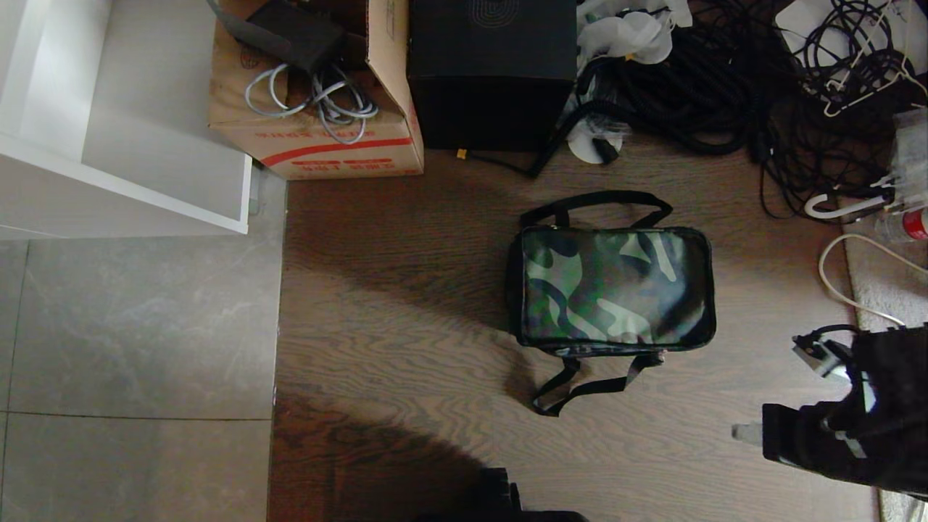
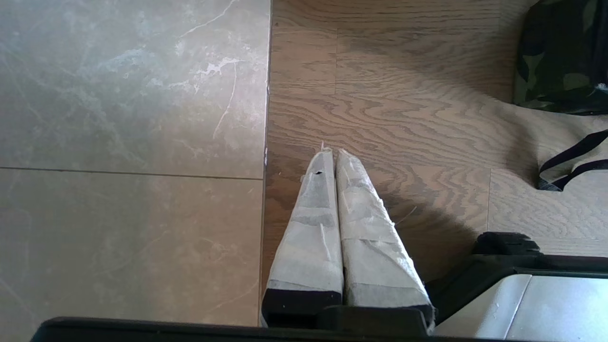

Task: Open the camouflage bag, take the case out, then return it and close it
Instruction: Open the top of the storage box

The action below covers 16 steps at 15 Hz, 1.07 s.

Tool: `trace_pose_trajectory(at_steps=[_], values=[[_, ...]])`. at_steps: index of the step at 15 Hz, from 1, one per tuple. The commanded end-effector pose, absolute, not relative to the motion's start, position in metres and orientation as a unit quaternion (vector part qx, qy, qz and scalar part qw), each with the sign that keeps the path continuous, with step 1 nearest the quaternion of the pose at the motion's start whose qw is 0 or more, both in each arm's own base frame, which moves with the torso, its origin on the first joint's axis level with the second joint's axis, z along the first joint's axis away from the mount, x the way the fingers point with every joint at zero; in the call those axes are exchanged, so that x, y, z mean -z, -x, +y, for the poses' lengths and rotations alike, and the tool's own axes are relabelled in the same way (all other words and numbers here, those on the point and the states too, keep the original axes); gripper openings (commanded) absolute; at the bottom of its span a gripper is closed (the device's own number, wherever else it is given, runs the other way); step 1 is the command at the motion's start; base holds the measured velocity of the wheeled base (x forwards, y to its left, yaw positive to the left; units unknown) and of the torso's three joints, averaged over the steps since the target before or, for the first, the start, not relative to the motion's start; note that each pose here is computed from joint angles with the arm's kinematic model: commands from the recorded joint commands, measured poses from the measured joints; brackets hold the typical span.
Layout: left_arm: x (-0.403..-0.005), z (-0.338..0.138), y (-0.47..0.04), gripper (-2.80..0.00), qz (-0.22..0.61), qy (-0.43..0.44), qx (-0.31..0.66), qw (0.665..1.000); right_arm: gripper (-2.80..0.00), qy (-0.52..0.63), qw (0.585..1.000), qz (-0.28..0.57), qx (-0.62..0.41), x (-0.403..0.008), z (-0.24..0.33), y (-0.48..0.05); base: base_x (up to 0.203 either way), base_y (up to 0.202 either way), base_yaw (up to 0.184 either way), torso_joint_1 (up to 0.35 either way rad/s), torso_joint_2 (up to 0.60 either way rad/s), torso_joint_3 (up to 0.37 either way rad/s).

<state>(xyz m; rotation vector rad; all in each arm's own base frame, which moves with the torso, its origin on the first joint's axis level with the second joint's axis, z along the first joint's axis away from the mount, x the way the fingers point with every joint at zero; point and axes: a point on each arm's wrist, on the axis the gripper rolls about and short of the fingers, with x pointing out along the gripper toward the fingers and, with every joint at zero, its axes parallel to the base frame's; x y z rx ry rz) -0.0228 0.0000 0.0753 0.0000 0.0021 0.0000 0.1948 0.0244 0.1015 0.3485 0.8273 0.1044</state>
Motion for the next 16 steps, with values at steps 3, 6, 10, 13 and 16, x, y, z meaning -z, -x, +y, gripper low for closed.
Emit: trace_pose_trajectory(at_steps=[3, 6, 10, 13, 16], values=[[-0.075, 0.0, 0.023, -2.8, 0.001, 0.0, 0.0, 1.0, -1.8, -0.157, 0.91, 0.376, -0.081, -0.07, 0.039, -0.234, 0.0, 0.0, 0.0, 0.0, 0.0, 0.0], [-0.075, 0.0, 0.023, -2.8, 0.001, 0.0, 0.0, 1.0, 0.0, -0.111, 0.917, 0.368, -0.105, -0.053, 0.046, -0.247, 0.0, 0.0, 0.0, 0.0, 0.0, 0.0], [-0.075, 0.0, 0.023, -2.8, 0.0, 0.0, 0.0, 1.0, 0.0, -0.064, 0.925, 0.358, -0.111, -0.026, 0.041, -0.267, 0.0, 0.0, 0.0, 0.0, 0.0, 0.0], [-0.075, 0.0, 0.023, -2.8, 0.001, 0.0, 0.0, 1.0, 0.0, -0.072, 0.944, 0.303, -0.106, -0.015, 0.039, -0.292, 0.0, 0.0, 0.0, 0.0, 0.0, 0.0], [-0.075, 0.0, 0.023, -2.8, 0.001, 0.0, 0.0, 1.0, 0.0, -0.085, 0.956, 0.26, -0.105, -0.014, 0.04, -0.314, 0.0, 0.0, 0.0, 0.0, 0.0, 0.0]])
